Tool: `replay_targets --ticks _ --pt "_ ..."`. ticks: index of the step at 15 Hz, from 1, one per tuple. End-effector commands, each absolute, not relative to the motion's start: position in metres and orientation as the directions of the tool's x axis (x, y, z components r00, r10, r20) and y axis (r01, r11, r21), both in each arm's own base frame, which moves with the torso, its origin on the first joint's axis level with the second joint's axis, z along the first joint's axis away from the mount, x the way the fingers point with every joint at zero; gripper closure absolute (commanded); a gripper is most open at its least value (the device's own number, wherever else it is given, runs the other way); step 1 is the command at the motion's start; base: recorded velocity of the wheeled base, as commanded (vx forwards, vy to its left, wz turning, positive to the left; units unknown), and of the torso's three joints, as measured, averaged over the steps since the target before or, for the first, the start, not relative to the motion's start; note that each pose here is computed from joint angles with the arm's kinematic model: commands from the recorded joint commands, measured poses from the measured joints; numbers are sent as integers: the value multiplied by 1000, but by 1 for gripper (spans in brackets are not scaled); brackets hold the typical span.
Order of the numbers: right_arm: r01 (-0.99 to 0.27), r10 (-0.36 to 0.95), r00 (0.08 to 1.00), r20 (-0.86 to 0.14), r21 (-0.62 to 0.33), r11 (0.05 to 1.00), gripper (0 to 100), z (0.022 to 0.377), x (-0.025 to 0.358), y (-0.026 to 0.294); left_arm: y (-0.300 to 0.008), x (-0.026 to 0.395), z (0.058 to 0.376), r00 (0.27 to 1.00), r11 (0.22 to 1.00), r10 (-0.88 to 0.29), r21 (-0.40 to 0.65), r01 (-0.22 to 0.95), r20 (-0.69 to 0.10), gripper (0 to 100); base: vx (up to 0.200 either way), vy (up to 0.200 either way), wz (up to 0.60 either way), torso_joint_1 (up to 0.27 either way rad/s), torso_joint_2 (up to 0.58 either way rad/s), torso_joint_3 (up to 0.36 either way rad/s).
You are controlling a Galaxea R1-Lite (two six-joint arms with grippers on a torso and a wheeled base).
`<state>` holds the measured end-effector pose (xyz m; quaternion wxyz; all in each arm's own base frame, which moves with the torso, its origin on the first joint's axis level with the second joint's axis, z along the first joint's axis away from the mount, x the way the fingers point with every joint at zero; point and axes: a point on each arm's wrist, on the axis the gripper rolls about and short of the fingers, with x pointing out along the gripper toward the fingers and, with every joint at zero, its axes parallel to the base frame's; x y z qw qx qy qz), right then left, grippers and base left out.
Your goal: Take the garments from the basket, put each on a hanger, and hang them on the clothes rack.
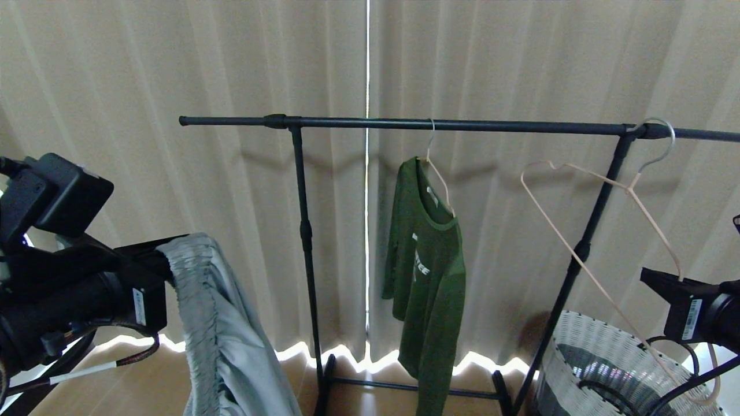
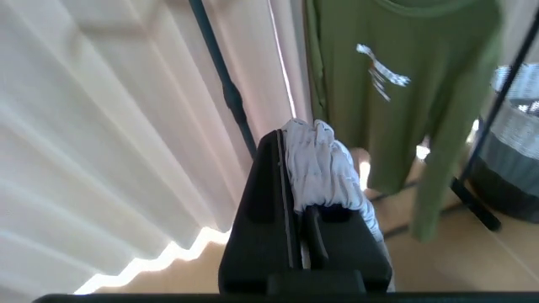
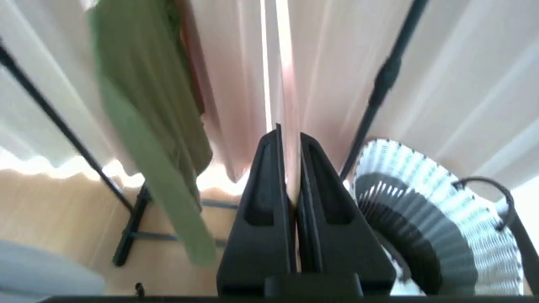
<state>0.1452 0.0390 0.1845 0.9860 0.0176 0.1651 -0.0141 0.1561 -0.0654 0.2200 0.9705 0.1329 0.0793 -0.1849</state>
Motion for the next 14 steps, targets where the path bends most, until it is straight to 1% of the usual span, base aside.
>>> replay_targets --ticks 1,5,8,10,12,14 --pt "8 3 939 -345 30 1000 100 178 143 40 -66 157 220 919 897 -337 227 380 -204 100 0 0 0 0 0 0" --pt "-125 146 931 -335 83 989 100 181 139 44 -72 173 222 918 903 -327 214 374 -225 100 0 0 0 0 0 0" --pt "-319 343 887 -309 124 939 100 185 128 57 -88 208 228 951 950 -200 190 247 -235 100 0 0 0 0 0 0" --pt "-407 427 847 -316 130 904 100 183 122 68 -106 229 236 965 972 -135 157 172 -224 100 0 0 0 0 0 0" --pt "-475 492 805 -331 136 870 100 181 121 77 -119 246 240 973 979 -77 166 114 -218 100 0 0 0 0 0 0" --pt "-542 560 756 -338 156 826 100 181 120 82 -126 258 243 975 981 -35 178 75 -219 100 0 0 0 0 0 0"
